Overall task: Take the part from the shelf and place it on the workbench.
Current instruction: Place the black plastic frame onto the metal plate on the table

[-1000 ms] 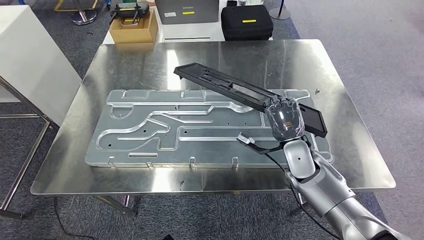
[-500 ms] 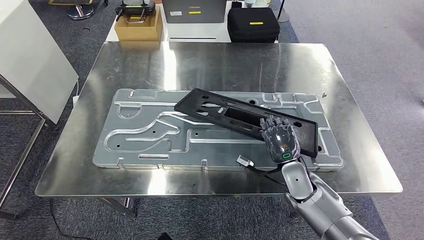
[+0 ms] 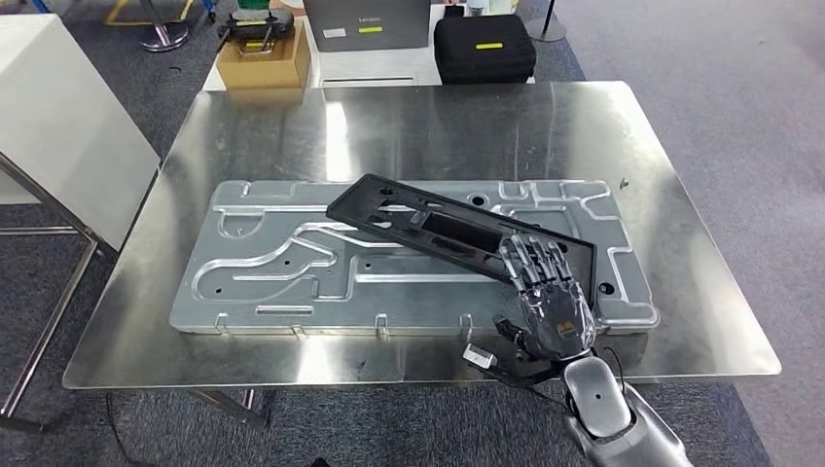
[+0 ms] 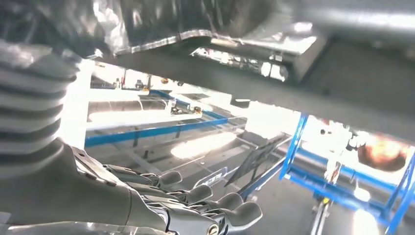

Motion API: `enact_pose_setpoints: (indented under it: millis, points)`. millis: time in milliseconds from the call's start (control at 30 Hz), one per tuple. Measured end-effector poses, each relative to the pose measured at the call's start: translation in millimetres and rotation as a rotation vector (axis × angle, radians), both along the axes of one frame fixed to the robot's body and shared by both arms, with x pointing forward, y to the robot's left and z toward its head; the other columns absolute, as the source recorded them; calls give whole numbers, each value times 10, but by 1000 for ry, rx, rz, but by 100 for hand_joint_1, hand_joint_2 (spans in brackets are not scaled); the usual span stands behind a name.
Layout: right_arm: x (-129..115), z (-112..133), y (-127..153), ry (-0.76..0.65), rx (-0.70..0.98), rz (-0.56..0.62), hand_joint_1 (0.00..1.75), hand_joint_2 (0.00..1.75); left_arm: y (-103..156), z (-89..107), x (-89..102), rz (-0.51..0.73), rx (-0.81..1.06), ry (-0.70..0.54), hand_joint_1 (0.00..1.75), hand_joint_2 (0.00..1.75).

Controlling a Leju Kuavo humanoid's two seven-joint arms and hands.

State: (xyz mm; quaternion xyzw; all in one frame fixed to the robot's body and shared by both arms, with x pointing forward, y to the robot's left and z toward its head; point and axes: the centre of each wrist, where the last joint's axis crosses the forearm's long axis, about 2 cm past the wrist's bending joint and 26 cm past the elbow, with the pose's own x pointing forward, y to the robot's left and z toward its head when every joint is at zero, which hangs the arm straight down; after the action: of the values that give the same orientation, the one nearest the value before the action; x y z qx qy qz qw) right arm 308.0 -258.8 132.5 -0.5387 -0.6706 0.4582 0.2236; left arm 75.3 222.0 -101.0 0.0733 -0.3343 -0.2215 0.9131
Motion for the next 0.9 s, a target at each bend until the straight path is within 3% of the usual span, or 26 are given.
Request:
enact_pose_setpoints:
  millis: [133,300,433,600,900]
  points:
    - [-252,-8,-30,-24,90,21,0,0,17,-15,-85,16,19,17,0,0]
    - [-376,48,-40,-45,152,32,0,0,28,-16,-88,25,30,17,0,0]
    - [-590,158,7,-82,374,169,0,175,37,-21,-133,63,61,13,0,0]
    - [-898,338,64,-231,693,281,0,175,49,-25,-180,112,111,15,0,0]
    - [-1195,375,61,-321,911,168,0,175,32,-22,-203,158,142,28,0,0]
